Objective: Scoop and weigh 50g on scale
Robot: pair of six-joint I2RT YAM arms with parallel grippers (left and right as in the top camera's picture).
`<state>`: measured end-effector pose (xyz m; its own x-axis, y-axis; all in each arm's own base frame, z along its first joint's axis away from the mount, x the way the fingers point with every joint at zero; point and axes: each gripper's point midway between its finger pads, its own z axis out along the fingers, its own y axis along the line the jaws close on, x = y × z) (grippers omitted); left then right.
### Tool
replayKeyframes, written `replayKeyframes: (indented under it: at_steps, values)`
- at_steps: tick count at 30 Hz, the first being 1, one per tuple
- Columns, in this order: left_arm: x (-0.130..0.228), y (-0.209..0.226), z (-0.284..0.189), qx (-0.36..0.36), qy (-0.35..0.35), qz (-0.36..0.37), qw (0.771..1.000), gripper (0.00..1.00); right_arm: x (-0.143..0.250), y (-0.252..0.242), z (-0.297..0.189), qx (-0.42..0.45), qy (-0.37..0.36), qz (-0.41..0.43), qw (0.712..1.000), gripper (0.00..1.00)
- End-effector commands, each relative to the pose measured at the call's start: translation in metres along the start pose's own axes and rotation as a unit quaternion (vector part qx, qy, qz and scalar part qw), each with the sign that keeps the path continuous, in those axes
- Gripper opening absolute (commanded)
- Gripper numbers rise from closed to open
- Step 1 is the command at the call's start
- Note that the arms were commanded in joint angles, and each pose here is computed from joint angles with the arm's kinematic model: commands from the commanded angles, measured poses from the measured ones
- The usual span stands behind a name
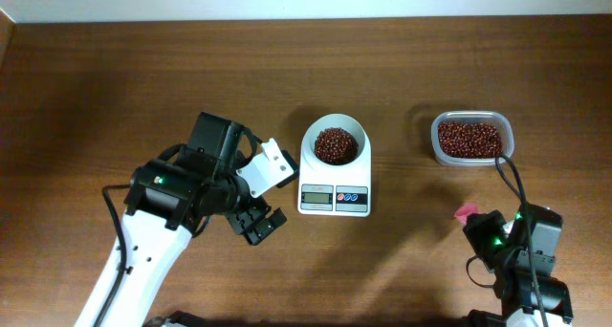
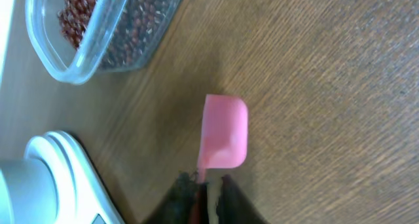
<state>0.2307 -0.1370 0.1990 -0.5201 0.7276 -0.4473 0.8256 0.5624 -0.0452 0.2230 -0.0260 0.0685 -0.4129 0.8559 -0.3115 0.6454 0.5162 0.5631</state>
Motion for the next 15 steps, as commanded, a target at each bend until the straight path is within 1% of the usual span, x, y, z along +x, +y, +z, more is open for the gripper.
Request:
replayKeyframes:
  at_steps: [1, 2, 5, 6, 7, 8, 12, 14, 15]
  values:
    - [-0.001, -0.001, -0.001, 0.002, -0.006, 0.007, 1.000, 0.99, 0.002, -0.010, 0.001, 0.021, 0.003, 0.009, 1.000, 0.24]
    - [-0.001, -0.001, -0.001, 0.002, -0.006, 0.007, 1.000, 0.99, 0.003, -0.020, 0.003, 0.046, 0.003, 0.012, 0.999, 0.29]
    - [-0.001, -0.001, -0.001, 0.002, -0.005, 0.007, 1.000, 0.99, 0.009, -0.031, 0.009, 0.074, 0.022, 0.018, 0.997, 0.30]
    - [-0.001, -0.001, -0.001, 0.002, -0.006, 0.007, 1.000, 0.99, 0.011, -0.033, 0.011, 0.080, 0.028, 0.019, 0.996, 0.31]
    - [-0.001, -0.001, -0.001, 0.002, -0.006, 0.007, 1.000, 0.99, 0.014, -0.037, 0.013, 0.089, 0.037, 0.021, 0.995, 0.34]
    - [-0.001, -0.001, -0.001, 0.002, -0.006, 0.007, 1.000, 0.99, 0.016, -0.039, 0.015, 0.096, 0.043, 0.023, 0.994, 0.36]
    - [-0.001, -0.001, -0.001, 0.002, -0.006, 0.007, 1.000, 0.99, 0.026, -0.052, 0.022, 0.128, 0.073, 0.031, 0.989, 0.38]
    - [-0.001, -0.001, -0.001, 0.002, -0.006, 0.007, 1.000, 0.99, 0.026, -0.052, 0.026, 0.127, 0.078, 0.032, 0.988, 0.53]
    - [-0.001, -0.001, -0.001, 0.002, -0.006, 0.007, 1.000, 0.99, 0.024, -0.048, 0.028, 0.117, 0.075, 0.031, 0.990, 0.68]
